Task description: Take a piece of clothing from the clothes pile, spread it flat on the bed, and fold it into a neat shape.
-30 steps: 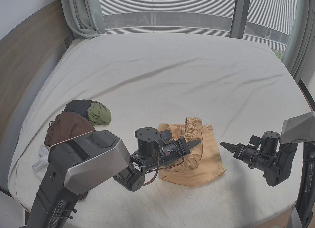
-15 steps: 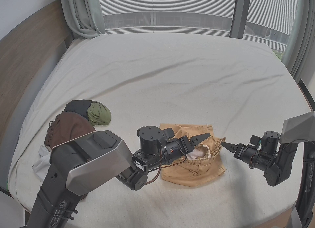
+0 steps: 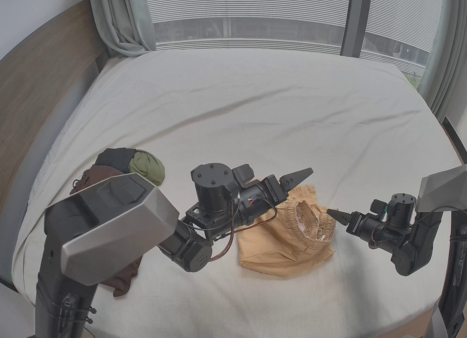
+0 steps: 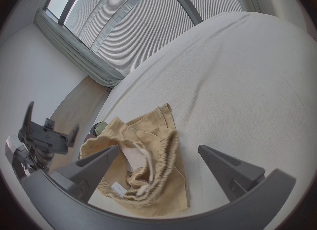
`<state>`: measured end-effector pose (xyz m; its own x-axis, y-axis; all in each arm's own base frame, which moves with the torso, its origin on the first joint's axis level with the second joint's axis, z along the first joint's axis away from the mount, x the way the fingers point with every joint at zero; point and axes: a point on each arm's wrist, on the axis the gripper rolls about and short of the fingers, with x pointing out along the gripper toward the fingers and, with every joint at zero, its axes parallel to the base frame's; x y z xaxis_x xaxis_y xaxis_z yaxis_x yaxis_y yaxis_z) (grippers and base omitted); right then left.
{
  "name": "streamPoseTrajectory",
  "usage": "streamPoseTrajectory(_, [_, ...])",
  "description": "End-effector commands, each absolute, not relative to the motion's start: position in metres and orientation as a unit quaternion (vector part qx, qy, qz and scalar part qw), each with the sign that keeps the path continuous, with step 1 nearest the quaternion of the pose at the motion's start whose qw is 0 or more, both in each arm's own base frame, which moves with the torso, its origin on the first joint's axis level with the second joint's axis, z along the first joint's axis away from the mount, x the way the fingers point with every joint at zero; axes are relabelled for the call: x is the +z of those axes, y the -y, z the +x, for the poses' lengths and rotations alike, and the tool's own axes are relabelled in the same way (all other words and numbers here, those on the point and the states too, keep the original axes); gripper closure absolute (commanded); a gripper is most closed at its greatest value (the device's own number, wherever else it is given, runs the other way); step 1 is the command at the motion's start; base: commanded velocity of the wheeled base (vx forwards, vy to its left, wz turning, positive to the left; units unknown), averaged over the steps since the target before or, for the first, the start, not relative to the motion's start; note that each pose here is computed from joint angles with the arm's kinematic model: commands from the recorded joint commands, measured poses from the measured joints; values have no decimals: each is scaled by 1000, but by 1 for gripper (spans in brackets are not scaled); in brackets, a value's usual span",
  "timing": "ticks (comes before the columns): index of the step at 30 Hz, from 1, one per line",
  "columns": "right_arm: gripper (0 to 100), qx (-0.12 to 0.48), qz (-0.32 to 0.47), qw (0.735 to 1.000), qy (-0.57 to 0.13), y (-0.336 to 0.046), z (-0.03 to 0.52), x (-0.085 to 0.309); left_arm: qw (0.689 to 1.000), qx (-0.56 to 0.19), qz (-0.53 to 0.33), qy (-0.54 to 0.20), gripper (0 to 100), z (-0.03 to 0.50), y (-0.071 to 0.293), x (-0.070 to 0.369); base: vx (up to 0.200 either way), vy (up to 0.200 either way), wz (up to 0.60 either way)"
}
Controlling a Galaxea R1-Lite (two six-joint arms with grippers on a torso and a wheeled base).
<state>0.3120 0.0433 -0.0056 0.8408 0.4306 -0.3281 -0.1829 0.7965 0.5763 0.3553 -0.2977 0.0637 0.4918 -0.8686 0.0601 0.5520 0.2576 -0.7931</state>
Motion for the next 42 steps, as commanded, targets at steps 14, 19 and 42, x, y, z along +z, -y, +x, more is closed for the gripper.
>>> streamPoseTrajectory(14, [0, 174, 267, 921, -226, -50, 313, -6, 790, -438, -410, -129, 0, 343, 227, 136, 0, 0, 0])
streamPoseTrajectory(19, [0, 205, 262, 922, -199, -64, 320, 9, 806, -405, -412, -128, 0, 340, 193, 132, 0, 0, 0])
streamPoseTrajectory(42, [0, 256, 278, 911, -168, -106, 366, -10, 838, -403, -302, -212, 0, 285, 124, 60, 0, 0, 0])
